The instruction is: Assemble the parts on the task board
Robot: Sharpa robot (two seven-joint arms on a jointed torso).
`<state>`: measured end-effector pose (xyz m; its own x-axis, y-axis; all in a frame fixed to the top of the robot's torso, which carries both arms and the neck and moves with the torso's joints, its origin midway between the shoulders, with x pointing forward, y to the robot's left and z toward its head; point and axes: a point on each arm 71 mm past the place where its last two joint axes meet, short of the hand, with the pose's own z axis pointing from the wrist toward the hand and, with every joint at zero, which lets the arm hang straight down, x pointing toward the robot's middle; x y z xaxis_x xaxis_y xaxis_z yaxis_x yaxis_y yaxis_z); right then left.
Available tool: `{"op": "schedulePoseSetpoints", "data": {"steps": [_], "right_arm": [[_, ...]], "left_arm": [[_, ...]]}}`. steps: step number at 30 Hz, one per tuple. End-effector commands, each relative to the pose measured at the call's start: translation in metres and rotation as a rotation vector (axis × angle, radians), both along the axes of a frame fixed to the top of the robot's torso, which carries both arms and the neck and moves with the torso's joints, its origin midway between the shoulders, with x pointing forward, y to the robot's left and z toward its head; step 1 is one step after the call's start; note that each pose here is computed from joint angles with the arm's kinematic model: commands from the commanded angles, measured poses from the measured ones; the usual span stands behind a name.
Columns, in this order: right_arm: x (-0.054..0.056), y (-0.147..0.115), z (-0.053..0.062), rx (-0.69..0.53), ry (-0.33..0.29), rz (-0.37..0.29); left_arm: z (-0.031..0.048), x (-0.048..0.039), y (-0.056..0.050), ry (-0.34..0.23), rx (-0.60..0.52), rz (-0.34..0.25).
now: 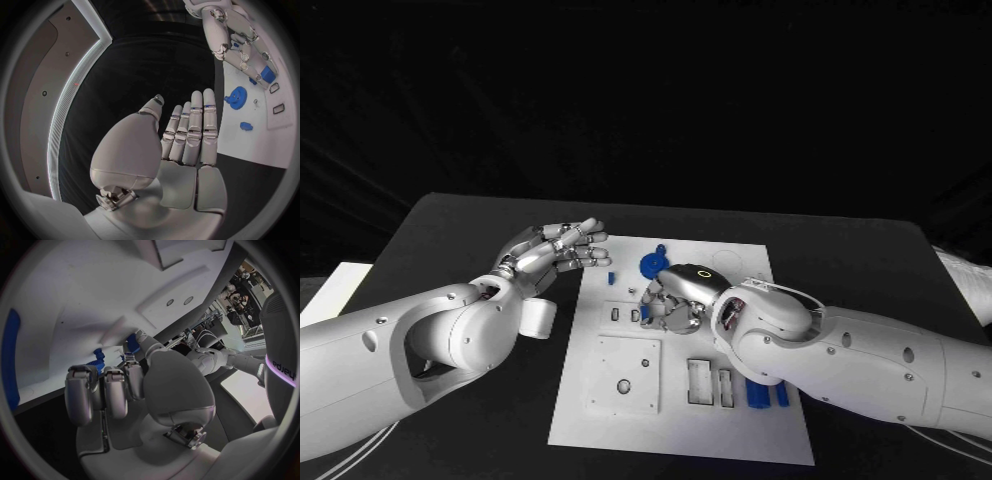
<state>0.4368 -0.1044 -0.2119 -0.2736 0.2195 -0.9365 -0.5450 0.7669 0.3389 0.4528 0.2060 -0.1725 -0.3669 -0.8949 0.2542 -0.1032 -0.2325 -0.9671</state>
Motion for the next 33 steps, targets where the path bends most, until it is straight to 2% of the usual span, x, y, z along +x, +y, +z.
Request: {"op": "schedulePoseSetpoints", "data": {"steps": [1, 11, 26, 30, 33], "right_arm": [[-0.0004, -0.0037, -0.0080, -0.065, 0.002, -0.024], [-0.0006, -0.0028, -0.0062, -0.055, -0.027, -0.030], [-0.0016, -0.0012, -0.0053, -0.044, -0.038, -0.029], [-0.0025, -0.0006, -0.0028, -0.017, -0.061, -0.029], [-0.0046, -0.0003, 0.0018, 0.038, -0.102, -0.023]], "left_arm": [[0.0010, -0.0007, -0.0024, -0.003, -0.014, -0.021], [0.0008, -0.0007, -0.0026, -0.001, -0.014, -0.024], [0.0005, -0.0008, -0.0026, 0.002, -0.014, -0.025], [0.0004, -0.0008, -0.0026, 0.003, -0.013, -0.026], [0.0001, -0.0005, -0.0022, 0.005, -0.012, -0.026]]}}
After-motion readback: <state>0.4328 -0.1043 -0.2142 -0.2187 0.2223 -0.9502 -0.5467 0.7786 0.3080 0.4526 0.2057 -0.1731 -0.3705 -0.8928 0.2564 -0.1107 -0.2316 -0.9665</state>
